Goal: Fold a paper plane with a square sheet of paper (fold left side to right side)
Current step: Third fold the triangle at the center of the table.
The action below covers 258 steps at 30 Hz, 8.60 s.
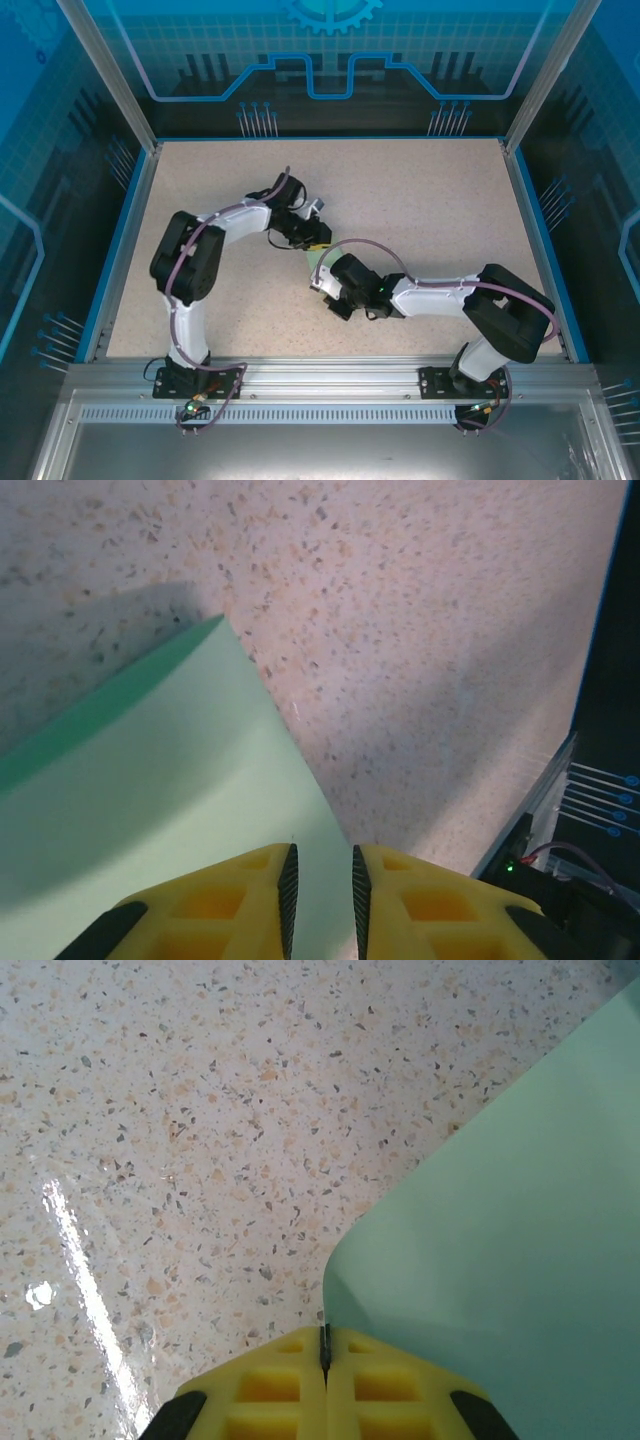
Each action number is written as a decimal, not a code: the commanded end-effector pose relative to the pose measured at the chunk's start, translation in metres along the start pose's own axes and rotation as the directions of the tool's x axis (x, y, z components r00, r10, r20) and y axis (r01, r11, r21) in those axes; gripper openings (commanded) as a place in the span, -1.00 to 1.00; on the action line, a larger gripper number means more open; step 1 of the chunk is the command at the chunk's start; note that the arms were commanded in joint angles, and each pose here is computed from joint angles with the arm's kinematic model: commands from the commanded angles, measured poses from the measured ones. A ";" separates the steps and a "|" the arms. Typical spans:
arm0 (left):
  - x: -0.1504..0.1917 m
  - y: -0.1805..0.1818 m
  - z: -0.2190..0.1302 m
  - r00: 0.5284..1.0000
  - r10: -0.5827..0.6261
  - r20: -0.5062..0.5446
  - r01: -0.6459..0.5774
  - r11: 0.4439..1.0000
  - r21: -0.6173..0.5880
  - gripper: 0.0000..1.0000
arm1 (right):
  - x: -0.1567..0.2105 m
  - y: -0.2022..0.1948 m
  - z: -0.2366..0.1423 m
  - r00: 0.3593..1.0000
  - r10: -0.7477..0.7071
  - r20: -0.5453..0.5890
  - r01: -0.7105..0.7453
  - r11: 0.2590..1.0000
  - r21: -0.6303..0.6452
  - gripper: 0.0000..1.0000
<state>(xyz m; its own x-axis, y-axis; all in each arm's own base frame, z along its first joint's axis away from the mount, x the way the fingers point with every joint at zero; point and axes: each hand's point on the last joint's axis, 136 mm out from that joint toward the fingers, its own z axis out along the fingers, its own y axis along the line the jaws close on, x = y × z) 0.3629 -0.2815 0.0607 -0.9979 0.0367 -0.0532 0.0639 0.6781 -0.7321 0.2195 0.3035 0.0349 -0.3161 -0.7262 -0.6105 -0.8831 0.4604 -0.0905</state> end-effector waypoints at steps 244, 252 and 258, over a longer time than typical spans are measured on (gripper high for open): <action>0.090 0.037 0.028 0.994 -0.007 -0.112 0.006 1.000 -0.007 -0.63 | 0.041 -0.054 0.026 0.857 0.462 -0.226 -0.499 0.854 -0.146 -1.00; 0.094 0.050 0.032 0.992 -0.025 -0.122 0.019 0.999 -0.048 -0.63 | 0.024 -0.070 0.019 0.850 0.496 -0.174 -0.519 0.846 -0.120 -1.00; 0.097 0.059 0.036 0.990 -0.041 -0.132 0.032 0.997 -0.075 -0.66 | 0.009 -0.085 0.000 0.838 0.535 -0.110 -0.545 0.832 -0.103 -0.64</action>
<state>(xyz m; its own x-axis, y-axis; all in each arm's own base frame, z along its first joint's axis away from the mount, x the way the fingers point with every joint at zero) 0.2836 -0.2756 0.0162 -0.9944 0.1055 0.0058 0.0672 0.6743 -0.7354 0.2807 0.2656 0.0179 -0.7621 -0.4620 -0.4537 -0.6293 0.6933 0.3511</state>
